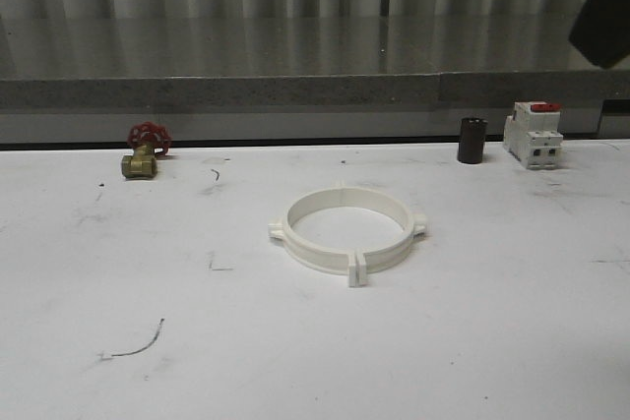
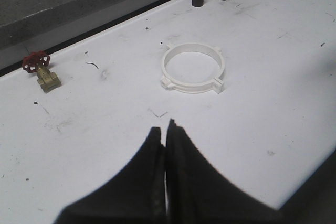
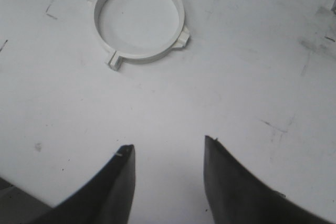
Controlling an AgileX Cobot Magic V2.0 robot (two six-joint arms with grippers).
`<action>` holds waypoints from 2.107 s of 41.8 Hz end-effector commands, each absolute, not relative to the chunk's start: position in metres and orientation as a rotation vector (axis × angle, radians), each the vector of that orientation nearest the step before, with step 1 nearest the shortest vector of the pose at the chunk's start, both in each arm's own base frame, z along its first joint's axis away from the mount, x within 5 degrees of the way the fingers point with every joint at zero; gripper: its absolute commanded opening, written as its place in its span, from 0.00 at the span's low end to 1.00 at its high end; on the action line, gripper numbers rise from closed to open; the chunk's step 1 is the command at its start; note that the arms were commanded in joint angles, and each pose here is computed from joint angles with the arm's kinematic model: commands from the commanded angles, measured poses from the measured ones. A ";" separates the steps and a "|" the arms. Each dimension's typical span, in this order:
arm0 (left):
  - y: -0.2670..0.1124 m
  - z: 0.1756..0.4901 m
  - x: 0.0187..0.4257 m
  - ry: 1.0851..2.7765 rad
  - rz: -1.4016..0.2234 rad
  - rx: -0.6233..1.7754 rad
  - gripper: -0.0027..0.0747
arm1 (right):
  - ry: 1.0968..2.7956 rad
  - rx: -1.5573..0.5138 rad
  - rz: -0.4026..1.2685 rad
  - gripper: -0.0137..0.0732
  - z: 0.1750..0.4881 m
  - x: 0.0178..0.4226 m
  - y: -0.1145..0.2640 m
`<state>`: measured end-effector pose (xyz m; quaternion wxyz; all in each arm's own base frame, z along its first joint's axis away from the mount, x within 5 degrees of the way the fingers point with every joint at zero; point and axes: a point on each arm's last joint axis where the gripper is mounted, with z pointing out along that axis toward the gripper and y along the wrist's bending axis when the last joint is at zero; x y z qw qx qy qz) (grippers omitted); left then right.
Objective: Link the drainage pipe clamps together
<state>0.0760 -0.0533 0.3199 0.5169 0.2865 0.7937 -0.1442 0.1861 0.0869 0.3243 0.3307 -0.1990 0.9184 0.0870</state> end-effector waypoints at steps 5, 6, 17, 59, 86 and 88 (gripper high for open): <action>-0.054 0.335 0.078 1.816 -0.373 0.642 0.01 | 2.247 -0.487 0.275 0.56 0.326 0.151 0.072; -0.054 0.335 0.078 1.816 -0.373 0.642 0.01 | 2.249 -0.487 0.274 0.56 0.323 0.148 0.071; -0.054 0.335 0.078 1.816 -0.373 0.642 0.01 | 2.176 -0.468 0.294 0.56 0.312 0.119 0.058; -0.054 0.335 0.078 1.816 -0.373 0.642 0.01 | 2.164 -0.465 0.296 0.02 0.313 0.118 0.057; -0.014 0.255 0.070 1.545 -0.100 0.203 0.01 | 2.166 -0.466 0.295 0.02 0.313 0.118 0.057; -0.011 0.246 0.068 1.508 -0.072 0.170 0.01 | 2.166 -0.466 0.295 0.02 0.313 0.118 0.057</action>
